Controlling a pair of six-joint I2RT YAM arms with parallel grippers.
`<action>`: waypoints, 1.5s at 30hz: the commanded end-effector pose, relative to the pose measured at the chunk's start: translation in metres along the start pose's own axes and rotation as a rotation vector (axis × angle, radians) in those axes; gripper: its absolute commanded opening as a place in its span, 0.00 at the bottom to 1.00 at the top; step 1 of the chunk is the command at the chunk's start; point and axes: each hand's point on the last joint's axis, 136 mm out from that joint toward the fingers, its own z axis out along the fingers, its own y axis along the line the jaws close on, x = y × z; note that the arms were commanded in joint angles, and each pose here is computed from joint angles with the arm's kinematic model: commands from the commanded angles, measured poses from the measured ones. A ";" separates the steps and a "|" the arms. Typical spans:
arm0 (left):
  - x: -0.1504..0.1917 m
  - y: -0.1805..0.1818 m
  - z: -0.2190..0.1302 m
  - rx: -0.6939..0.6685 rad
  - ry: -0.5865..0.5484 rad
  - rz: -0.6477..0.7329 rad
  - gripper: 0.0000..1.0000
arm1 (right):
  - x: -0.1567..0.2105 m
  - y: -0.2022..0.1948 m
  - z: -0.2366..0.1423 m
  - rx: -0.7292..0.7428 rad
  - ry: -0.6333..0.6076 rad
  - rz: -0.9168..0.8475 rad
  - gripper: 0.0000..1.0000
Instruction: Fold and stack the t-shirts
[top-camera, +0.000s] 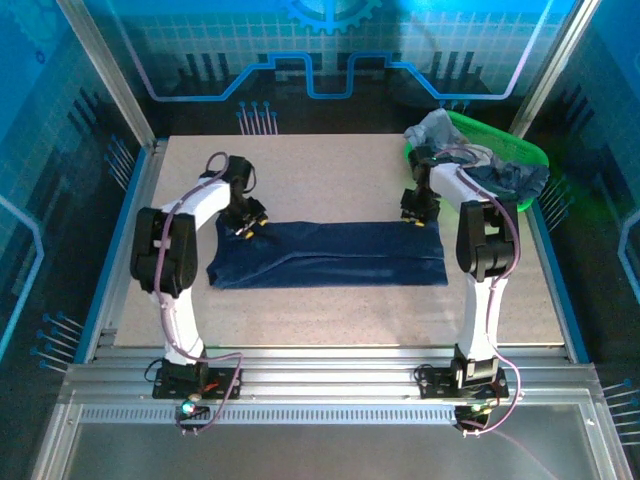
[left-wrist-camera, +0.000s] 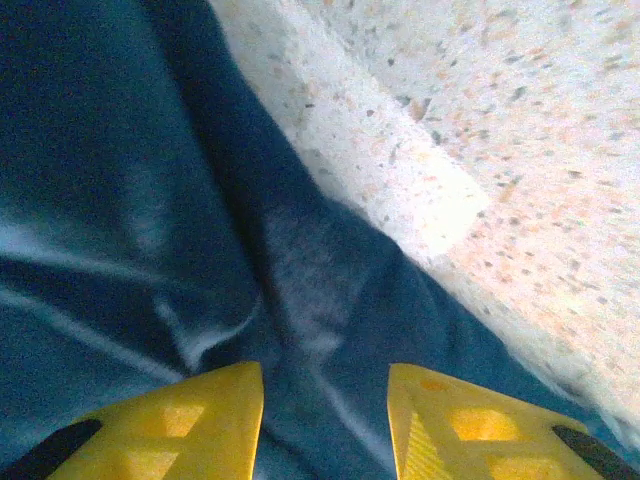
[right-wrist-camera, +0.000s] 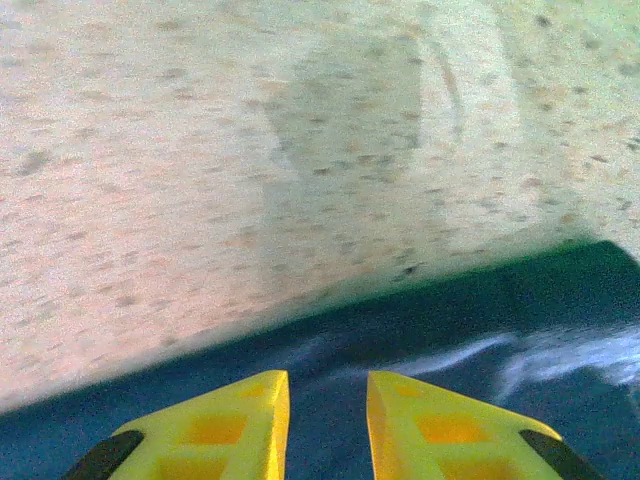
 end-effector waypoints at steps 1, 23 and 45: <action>-0.010 0.024 -0.035 0.043 -0.024 0.016 0.38 | 0.002 0.032 -0.046 -0.055 -0.098 -0.123 0.29; -0.026 0.073 0.018 0.036 0.041 0.270 0.36 | 0.065 0.081 -0.025 -0.245 0.038 -0.198 0.33; -0.024 0.067 -0.024 0.083 -0.067 0.251 0.00 | 0.066 0.079 -0.021 -0.225 0.044 -0.200 0.32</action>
